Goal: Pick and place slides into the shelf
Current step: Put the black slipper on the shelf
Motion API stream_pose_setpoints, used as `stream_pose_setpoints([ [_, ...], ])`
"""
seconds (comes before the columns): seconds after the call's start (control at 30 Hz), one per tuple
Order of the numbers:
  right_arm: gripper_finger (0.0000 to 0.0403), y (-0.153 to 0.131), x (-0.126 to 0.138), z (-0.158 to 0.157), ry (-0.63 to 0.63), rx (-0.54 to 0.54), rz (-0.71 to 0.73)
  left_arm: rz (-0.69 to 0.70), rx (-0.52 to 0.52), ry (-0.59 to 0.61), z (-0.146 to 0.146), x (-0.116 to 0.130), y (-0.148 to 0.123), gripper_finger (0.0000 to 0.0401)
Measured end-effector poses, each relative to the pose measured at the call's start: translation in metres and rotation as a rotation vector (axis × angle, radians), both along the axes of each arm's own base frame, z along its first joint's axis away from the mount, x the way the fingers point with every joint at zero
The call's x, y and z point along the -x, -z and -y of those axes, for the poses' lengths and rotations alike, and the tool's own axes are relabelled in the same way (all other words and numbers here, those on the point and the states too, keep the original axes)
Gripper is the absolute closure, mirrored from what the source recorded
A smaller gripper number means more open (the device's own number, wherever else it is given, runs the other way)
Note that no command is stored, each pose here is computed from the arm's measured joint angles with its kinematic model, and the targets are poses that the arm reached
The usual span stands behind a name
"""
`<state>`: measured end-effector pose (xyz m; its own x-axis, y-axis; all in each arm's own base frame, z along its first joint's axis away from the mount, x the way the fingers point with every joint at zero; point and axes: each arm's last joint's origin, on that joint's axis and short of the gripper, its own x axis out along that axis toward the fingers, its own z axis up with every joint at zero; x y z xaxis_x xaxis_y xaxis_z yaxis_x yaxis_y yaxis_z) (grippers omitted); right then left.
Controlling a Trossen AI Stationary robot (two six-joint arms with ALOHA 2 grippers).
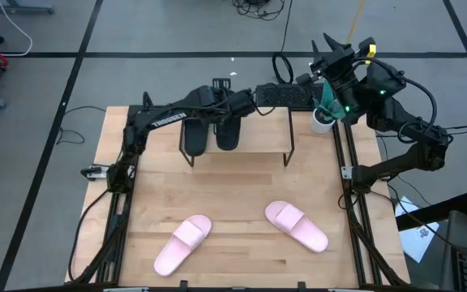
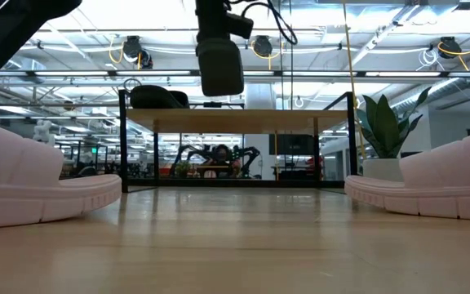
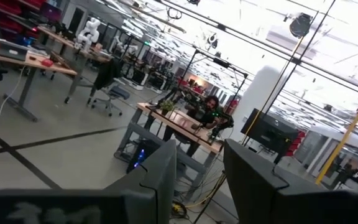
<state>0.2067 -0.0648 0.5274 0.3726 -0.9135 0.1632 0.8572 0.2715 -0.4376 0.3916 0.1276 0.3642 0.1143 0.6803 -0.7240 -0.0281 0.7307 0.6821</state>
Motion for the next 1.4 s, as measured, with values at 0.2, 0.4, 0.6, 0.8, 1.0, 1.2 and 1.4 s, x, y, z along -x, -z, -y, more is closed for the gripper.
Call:
stream_pose_setpoints([
  [0.2, 0.0277, 0.000, 0.000, 0.000, 0.004, 0.008, -0.021, 0.026, -0.001, -0.013, -0.001, -0.003, 0.002, 0.0401],
  [0.4, 0.0277, 0.000, 0.000, 0.000, 0.004, 0.010, -0.025, 0.074, 0.034, -0.024, -0.001, -0.006, 0.003, 0.0401],
  [0.6, 0.0277, 0.000, 0.000, 0.000, 0.007, 0.016, -0.040, 0.014, 0.046, -0.020, -0.003, -0.008, 0.021, 0.0401],
  [0.8, 0.0277, 0.000, 0.000, 0.000, 0.008, 0.017, -0.044, -0.010, 0.003, -0.019, -0.005, -0.013, 0.033, 0.0401],
  [1.0, 0.0277, 0.001, 0.000, 0.000, 0.009, 0.015, -0.059, -0.018, 0.011, -0.021, -0.007, -0.013, 0.039, 0.0401],
  [1.2, 0.0277, 0.002, 0.000, 0.000, 0.010, 0.015, -0.072, -0.024, 0.012, -0.044, -0.012, -0.011, 0.042, 0.0401],
  [1.4, 0.0277, 0.002, 0.000, 0.000, 0.013, 0.022, -0.087, -0.027, 0.014, -0.034, -0.011, -0.011, 0.041, 0.0401],
])
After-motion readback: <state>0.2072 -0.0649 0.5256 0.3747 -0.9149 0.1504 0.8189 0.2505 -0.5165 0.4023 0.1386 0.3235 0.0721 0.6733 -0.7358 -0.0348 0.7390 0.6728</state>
